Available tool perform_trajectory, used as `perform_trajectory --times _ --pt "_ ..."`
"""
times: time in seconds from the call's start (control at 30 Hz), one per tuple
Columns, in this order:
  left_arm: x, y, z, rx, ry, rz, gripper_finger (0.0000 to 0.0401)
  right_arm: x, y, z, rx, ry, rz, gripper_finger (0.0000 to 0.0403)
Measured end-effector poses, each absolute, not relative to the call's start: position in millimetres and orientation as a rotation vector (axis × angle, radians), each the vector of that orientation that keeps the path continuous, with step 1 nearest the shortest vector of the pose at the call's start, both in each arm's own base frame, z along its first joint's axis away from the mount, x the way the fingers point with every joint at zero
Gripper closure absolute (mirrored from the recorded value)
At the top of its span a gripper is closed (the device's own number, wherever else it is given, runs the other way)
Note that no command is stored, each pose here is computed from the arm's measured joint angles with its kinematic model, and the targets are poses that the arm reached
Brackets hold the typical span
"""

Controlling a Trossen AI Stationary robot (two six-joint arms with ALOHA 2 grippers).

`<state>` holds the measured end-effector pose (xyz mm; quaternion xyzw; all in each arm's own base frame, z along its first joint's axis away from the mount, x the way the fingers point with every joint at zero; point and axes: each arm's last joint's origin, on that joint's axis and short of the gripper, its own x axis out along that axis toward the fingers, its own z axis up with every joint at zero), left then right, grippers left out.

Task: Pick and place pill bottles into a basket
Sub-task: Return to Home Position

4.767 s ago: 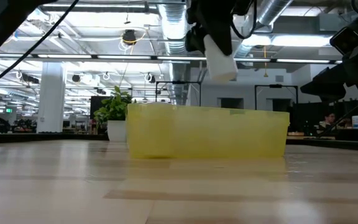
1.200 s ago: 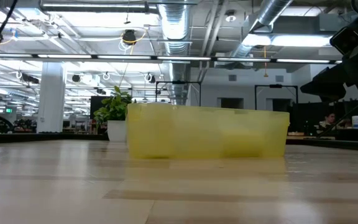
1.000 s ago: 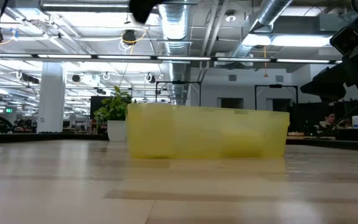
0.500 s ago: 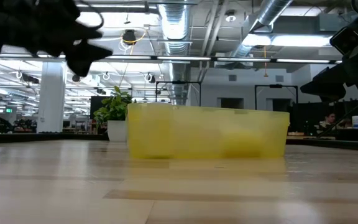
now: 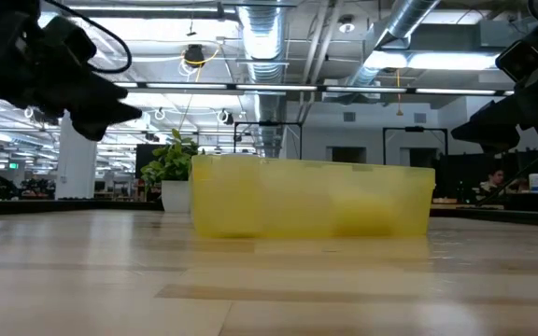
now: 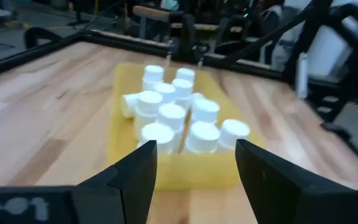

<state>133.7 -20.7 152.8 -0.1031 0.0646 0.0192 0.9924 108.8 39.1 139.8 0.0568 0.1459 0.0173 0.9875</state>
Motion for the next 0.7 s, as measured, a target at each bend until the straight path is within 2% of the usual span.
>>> perform_trajectory --times 0.13,0.7 --pt "130.2 -19.3 146.8 -0.184 0.197 0.066 0.0195 108.8 39.1 139.8 0.114 0.292 0.035 0.0173" --pt "114.7 -21.4 154.1 -0.192 0.144 0.012 0.0195 108.8 39.1 139.8 0.114 0.293 0.034 0.0173"
